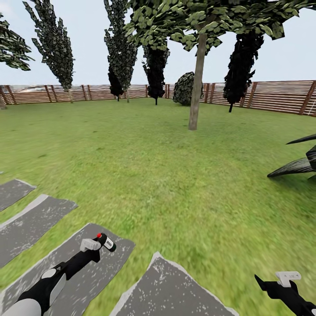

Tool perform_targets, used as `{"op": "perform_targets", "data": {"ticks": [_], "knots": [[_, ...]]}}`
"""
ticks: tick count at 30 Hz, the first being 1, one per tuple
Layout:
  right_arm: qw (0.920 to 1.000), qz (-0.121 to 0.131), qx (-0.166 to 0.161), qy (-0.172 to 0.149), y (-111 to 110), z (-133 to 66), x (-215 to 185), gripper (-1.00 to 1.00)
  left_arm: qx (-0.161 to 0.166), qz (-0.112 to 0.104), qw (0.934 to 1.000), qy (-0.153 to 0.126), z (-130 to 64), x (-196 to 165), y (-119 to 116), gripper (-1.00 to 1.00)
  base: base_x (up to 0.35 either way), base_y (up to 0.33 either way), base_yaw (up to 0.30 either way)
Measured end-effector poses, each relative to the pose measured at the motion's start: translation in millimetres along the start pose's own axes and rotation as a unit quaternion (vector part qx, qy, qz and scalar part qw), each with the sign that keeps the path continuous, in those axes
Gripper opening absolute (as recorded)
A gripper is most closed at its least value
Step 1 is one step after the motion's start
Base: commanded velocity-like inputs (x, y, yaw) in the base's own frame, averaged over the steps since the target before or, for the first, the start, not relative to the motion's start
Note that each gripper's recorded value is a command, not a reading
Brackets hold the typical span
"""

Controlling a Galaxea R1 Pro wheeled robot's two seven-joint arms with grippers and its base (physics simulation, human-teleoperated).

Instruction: In the garden, pick up the pesticide atomizer on the floor and spray pesticide onto both trees until each tree trunk is fully covered.

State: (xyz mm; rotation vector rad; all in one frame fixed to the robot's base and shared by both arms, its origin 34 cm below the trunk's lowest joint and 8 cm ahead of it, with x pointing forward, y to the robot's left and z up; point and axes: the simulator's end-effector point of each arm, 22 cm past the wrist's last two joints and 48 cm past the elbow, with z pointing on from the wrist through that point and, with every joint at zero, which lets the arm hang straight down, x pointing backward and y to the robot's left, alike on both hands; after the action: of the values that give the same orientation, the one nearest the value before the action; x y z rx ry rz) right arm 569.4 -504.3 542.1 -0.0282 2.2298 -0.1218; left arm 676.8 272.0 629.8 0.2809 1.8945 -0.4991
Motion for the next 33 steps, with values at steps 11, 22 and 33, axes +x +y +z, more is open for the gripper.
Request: {"op": "perform_targets", "data": {"ticks": [11,22,33], "knots": [[1.0,0.0,-0.001,0.0,-1,-10.6,-17,1.0,-0.105,-0.017,0.9942,-0.014,-6.4,-24,38,-1.0,0.0,0.0,0.0],[1.0,0.001,-0.002,0.0,-1,-21.1,-34,1.0,-0.144,-0.024,0.9891,-0.022,-8.7,-46,44,-1.0,0.0,0.0,0.0],[1.0,0.001,-0.002,-0.002,-3,-31.8,-51,1.0,-0.138,-0.032,0.9895,-0.025,-4.9,-64,27,-1.0,0.0,0.0,0.0]]}}
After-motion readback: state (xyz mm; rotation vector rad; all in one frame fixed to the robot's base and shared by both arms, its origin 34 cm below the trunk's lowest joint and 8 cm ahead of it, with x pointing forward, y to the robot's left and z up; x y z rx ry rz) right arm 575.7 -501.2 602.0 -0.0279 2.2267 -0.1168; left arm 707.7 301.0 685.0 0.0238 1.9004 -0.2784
